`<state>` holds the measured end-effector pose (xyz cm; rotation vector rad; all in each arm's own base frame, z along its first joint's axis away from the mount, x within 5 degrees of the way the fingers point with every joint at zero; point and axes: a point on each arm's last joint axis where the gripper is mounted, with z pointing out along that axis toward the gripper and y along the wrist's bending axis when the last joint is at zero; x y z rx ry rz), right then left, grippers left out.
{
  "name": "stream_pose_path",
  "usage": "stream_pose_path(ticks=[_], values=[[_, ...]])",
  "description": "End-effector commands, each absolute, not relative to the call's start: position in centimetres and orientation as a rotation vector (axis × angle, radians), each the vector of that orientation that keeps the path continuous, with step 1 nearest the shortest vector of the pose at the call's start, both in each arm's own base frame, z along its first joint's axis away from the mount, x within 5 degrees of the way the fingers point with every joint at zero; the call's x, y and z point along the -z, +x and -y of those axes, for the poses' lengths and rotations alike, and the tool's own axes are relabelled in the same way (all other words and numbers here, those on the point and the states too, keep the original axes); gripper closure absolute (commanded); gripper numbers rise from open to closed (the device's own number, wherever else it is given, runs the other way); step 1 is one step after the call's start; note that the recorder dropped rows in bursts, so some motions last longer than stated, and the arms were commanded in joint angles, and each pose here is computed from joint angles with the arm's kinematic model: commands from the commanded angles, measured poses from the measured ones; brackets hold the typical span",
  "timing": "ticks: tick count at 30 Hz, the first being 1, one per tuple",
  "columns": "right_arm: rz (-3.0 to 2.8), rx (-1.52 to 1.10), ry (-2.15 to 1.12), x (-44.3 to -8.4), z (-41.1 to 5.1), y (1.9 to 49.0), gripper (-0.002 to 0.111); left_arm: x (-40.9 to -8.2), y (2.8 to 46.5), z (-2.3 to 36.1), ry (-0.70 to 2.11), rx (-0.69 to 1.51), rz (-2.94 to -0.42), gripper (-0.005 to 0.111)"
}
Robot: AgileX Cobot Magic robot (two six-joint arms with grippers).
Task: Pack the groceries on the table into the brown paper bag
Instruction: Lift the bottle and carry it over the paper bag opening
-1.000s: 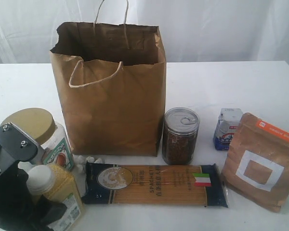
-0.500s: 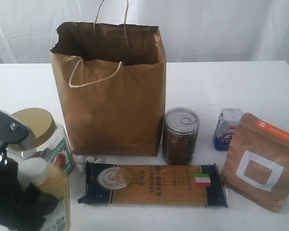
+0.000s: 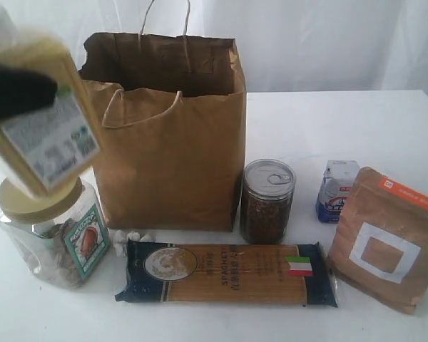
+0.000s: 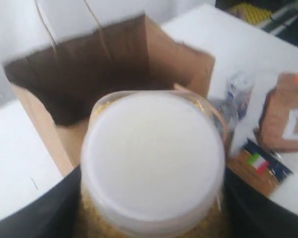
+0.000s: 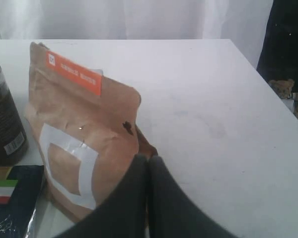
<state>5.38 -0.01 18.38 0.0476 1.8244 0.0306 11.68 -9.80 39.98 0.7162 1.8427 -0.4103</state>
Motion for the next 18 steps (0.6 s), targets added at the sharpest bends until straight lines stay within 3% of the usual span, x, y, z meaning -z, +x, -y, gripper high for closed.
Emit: stream_pose_path(ticks=[1,5,11,18], values=[[-1.819,-0.028,0.054,-18.3,0.0,5.4,0.108,-45.5,11.3,9.1,0.652,0.339,-1.422,0.107],[-1.819,-0.028,0.054,-18.3,0.0,5.4,0.108,-46.5,12.1,10.0,0.661,0.314,-1.26,0.107],[-1.819,-0.028,0.054,-18.3,0.0,5.4,0.108,-45.2,15.9,14.2,0.721,0.32,-1.171,0.107],[-1.819,-0.028,0.054,-18.3,0.0,5.4,0.108,-42.8,18.8,16.8,0.735,0.344,-1.249,0.107]])
